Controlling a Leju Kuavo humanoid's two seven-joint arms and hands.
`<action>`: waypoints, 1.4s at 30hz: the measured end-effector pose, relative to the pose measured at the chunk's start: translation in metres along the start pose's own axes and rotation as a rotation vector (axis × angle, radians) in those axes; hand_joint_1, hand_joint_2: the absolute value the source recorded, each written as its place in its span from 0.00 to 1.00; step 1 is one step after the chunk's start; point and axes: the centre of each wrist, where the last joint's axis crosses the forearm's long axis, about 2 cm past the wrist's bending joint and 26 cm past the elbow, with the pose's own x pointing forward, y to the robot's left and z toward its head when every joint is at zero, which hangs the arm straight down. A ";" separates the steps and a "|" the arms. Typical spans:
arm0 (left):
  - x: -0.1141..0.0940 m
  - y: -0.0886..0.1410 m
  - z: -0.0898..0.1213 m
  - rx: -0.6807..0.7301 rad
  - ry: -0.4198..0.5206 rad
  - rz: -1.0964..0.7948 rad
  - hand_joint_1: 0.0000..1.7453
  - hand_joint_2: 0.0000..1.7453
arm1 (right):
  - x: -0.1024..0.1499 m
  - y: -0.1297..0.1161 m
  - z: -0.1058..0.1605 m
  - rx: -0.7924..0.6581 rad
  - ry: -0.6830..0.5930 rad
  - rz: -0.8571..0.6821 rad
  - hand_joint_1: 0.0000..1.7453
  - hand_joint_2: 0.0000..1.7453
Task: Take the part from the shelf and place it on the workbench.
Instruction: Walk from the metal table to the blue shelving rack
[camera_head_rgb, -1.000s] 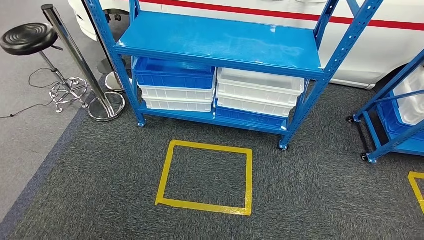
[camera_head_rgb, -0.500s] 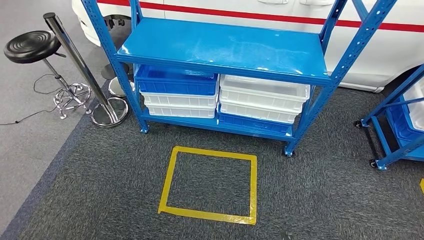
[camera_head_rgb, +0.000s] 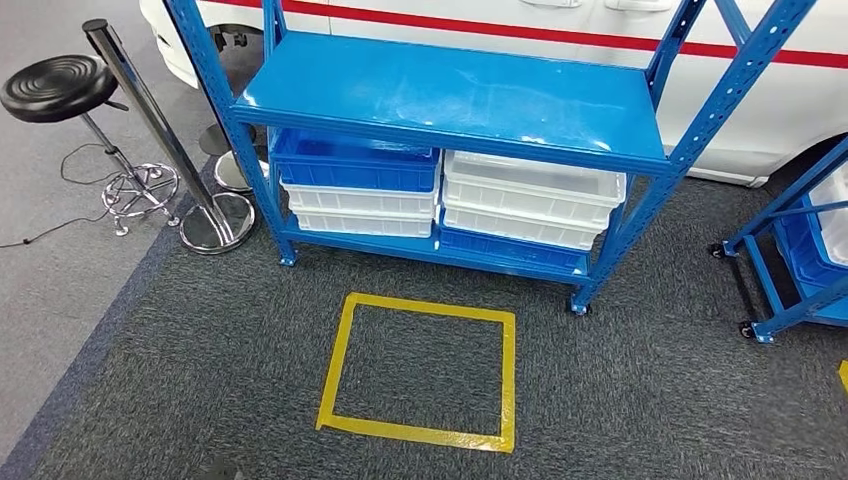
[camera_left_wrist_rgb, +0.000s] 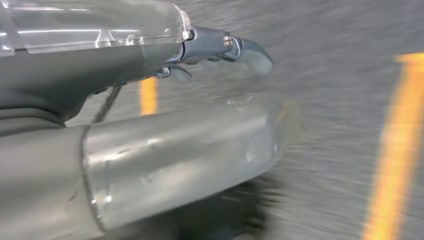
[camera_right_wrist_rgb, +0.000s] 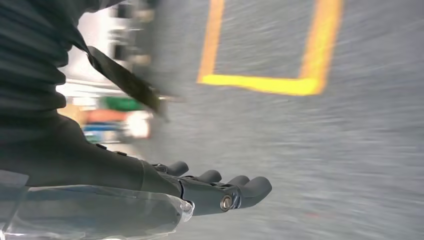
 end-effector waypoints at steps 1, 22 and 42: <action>-0.022 0.000 0.005 0.000 0.058 0.000 0.00 0.00 | 0.024 0.000 -0.002 0.000 -0.061 0.000 0.00 1.00; 0.026 0.001 -0.006 0.001 -0.056 -0.001 0.00 0.00 | -0.022 0.004 0.004 0.006 0.044 -0.002 0.00 1.00; -0.201 0.006 0.094 0.012 0.587 -0.006 0.00 1.00 | 0.222 -0.003 0.026 -0.018 -0.600 -0.005 0.00 1.00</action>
